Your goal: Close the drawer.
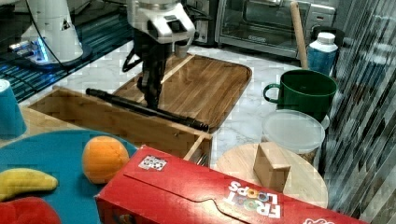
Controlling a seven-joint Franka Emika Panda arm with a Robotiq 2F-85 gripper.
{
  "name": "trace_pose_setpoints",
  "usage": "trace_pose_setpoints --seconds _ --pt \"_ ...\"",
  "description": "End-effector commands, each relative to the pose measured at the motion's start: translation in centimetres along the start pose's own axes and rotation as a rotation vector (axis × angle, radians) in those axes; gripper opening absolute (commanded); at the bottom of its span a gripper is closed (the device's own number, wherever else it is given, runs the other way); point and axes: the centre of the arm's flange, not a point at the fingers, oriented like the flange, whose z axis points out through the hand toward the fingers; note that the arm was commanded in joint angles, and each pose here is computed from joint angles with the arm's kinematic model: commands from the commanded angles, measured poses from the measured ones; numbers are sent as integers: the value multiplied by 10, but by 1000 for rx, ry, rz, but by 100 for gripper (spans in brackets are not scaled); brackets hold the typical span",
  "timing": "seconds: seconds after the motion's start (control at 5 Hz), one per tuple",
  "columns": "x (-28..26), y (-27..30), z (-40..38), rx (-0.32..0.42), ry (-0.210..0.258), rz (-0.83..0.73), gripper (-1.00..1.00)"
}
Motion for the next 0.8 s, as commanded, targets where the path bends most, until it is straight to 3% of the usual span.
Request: trace_pose_setpoints --seconds 0.2,0.4,0.8 --pt "-68 212 -75 -196 165 93 -100" --pt "-78 226 -93 -244 121 106 -100" --pt "-93 212 -101 -236 106 174 -100"
